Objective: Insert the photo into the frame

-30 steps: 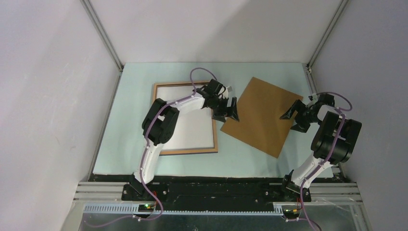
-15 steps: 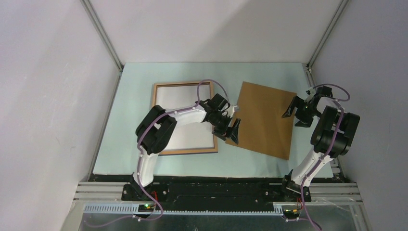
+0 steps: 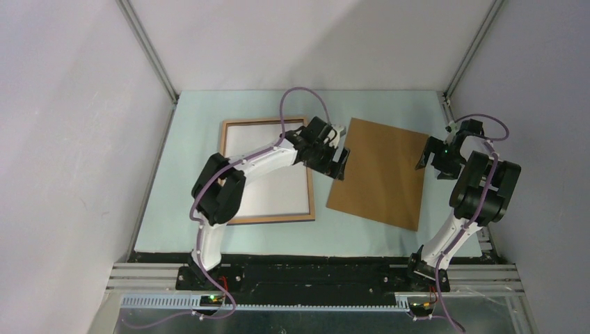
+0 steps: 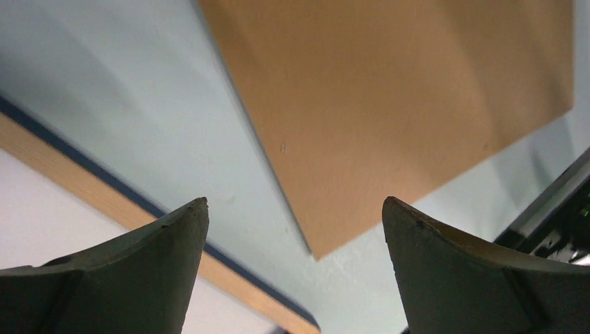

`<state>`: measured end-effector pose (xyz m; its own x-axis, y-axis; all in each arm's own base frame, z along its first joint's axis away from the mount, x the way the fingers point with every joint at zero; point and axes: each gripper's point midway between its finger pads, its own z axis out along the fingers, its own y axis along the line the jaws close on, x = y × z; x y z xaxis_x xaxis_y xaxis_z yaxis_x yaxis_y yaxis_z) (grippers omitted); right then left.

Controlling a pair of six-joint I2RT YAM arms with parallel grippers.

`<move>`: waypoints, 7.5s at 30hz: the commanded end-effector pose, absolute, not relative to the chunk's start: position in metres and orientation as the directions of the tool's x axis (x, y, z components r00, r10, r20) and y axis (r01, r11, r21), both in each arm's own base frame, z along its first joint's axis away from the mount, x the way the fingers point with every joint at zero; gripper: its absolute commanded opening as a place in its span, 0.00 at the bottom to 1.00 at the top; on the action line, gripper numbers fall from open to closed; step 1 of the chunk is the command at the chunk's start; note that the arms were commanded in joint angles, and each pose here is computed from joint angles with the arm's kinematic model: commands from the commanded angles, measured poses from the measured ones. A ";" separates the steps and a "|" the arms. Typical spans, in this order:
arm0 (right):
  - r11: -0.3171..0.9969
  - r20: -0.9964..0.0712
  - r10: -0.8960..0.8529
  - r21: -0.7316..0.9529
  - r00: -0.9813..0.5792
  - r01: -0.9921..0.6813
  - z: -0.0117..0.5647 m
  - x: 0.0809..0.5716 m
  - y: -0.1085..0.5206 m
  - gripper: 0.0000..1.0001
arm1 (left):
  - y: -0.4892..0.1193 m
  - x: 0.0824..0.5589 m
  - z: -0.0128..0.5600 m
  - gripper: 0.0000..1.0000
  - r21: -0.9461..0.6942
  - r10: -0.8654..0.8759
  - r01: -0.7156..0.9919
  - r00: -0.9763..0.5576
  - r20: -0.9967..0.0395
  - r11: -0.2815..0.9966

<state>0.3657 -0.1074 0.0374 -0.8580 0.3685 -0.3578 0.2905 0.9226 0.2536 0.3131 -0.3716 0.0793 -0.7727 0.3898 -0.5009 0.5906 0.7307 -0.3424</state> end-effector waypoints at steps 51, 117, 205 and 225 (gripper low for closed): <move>0.521 -0.306 0.307 0.846 -0.901 -0.109 0.165 0.347 0.033 0.68 | -0.438 0.303 0.051 1.00 -0.622 0.369 0.524 -0.852 -0.372 0.582; 0.275 -0.663 -0.062 0.707 -0.746 -0.651 0.301 0.304 0.198 0.81 | -0.378 0.375 0.325 1.00 -0.674 -0.096 0.551 -0.735 -0.671 0.492; 0.520 -0.593 0.215 0.742 -0.776 -0.423 0.214 0.345 0.102 0.79 | -0.209 0.334 0.333 0.00 -0.799 -0.415 0.471 -0.686 -0.598 0.374; 0.479 -0.670 0.137 0.690 -0.730 -0.543 0.219 0.396 0.200 0.79 | -0.071 0.336 0.265 0.00 -0.861 -0.621 0.243 -0.609 -0.494 0.446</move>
<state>0.3736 0.1799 0.2052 -0.7804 0.1427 -0.6087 -0.4863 0.4734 0.7345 0.3381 -0.0760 0.2497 -0.6118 -0.6523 -0.4476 0.1511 0.4590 -0.8755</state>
